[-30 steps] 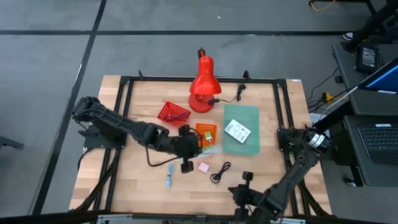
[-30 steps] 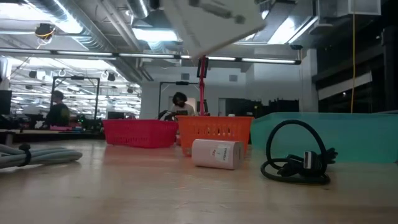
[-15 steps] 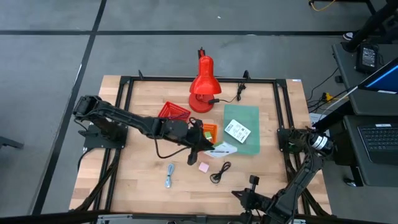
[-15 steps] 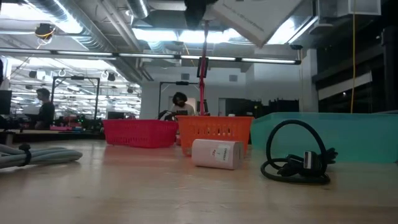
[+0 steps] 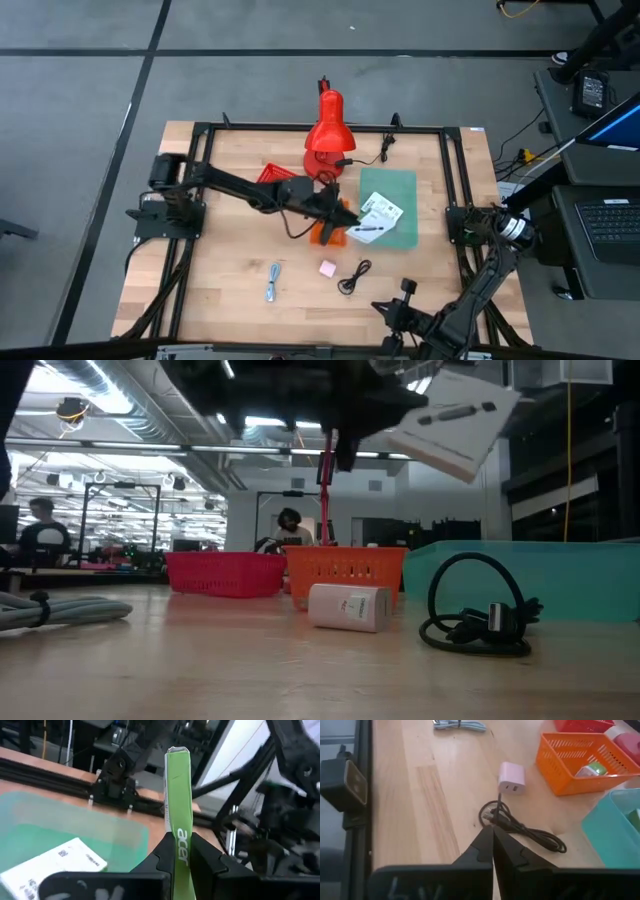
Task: Pick and place items into bin
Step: Put the white card reader box into the light blue bin, then put the black USB cable into the red bin
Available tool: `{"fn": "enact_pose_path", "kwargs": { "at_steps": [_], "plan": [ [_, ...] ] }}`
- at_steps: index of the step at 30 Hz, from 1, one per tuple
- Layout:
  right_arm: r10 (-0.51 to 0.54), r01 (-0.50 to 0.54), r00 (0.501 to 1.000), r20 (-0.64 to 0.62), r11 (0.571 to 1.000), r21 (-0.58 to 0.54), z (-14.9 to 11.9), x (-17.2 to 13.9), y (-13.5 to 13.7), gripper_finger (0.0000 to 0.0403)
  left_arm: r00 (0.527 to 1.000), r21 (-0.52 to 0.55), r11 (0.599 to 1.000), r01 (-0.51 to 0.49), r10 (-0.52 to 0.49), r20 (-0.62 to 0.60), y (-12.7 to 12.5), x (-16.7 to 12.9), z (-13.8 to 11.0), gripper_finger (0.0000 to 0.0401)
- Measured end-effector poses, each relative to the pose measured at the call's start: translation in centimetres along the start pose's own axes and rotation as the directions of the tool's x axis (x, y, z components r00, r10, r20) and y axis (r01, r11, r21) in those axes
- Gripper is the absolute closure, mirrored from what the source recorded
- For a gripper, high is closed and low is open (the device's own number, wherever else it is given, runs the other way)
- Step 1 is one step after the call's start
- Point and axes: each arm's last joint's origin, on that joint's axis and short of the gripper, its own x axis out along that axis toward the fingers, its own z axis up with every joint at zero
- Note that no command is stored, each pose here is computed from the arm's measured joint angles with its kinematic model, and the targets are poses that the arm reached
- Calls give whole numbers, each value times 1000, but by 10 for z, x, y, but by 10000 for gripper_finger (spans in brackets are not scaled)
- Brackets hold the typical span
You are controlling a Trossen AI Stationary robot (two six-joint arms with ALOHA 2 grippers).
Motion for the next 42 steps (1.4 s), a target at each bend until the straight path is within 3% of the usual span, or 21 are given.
{"fn": "enact_pose_path", "kwargs": {
  "at_steps": [7,14,26,42],
  "plan": [
    [-35,34,999,-11,999,-25,2,4,-5,403,996,-86,994,-66,71,49,41,12,-4,374],
    [-79,77,997,-23,996,-53,4,10,-11,403,994,-143,985,-96,101,35,65,31,-11,374],
    [-135,129,990,-47,985,-119,4,13,-19,403,985,-206,963,-171,175,-2,91,38,-13,366],
    [-174,163,983,-58,974,-159,6,16,-25,403,985,-215,962,-170,174,1,95,38,-15,286]
  ]
}}
